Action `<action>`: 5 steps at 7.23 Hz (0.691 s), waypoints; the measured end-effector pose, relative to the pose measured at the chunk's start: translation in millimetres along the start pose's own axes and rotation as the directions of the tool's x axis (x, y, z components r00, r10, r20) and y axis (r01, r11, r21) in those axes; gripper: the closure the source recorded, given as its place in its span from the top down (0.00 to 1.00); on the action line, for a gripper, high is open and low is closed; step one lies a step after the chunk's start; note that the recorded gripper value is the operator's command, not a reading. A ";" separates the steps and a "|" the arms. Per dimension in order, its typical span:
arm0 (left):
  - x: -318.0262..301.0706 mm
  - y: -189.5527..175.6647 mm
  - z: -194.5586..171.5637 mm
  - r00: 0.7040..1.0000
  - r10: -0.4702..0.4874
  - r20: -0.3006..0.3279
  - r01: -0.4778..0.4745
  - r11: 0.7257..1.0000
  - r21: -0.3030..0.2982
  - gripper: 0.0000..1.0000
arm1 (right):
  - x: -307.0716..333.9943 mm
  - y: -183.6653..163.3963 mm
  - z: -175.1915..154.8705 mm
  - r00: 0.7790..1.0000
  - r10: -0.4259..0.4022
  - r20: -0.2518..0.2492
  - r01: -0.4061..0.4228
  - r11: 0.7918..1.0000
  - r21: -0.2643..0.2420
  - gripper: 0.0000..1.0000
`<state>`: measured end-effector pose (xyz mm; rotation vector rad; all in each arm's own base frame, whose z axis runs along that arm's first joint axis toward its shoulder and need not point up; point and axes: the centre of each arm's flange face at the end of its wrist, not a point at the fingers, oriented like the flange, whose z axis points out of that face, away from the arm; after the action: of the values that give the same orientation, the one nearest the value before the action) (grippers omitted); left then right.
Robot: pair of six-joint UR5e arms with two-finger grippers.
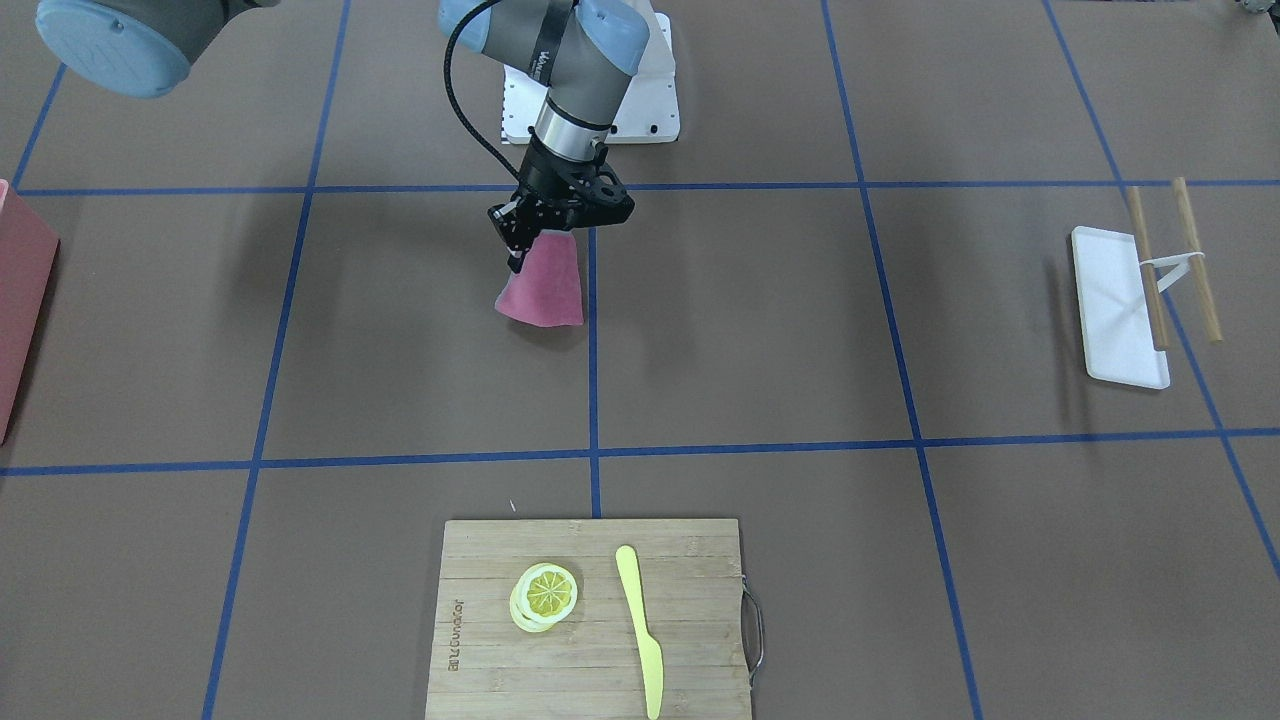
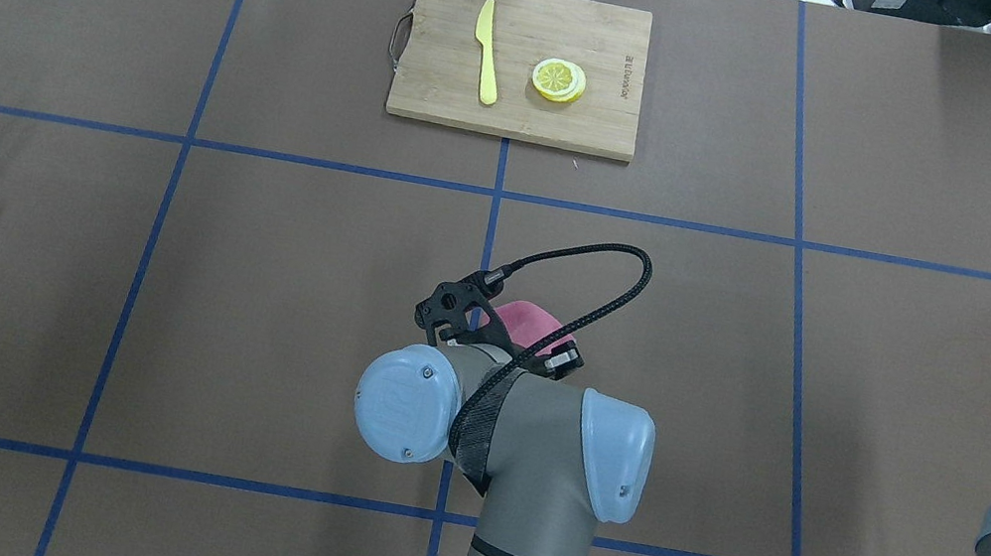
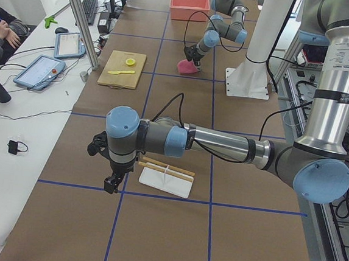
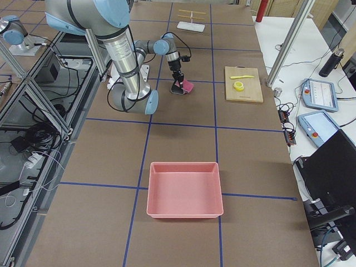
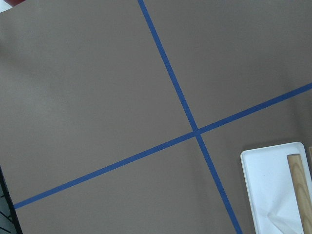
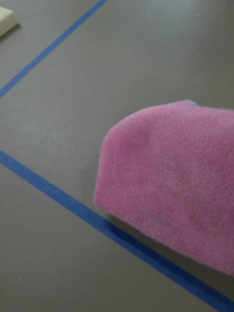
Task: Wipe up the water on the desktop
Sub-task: 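Wipe the cloth back and forth across the table with the right gripper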
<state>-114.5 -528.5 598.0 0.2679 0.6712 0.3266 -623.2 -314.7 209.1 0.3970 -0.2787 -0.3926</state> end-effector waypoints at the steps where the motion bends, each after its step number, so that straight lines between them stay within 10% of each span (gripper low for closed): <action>1: 0.1 -0.1 -0.2 1.000 0.000 0.000 0.000 1.000 0.000 0.98 | 7.8 7.3 8.9 1.000 0.017 0.003 -0.017 1.000 -0.014 0.00; 5: 0.5 -0.5 -0.8 1.000 0.002 0.001 -0.002 1.000 0.003 0.98 | 135.7 73.7 44.0 0.977 -0.132 -0.165 0.099 0.976 -0.196 0.00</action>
<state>-114.5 -528.7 597.0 0.2717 0.6703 0.3276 -494.3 -323.3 304.7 0.2617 -0.0439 -0.4909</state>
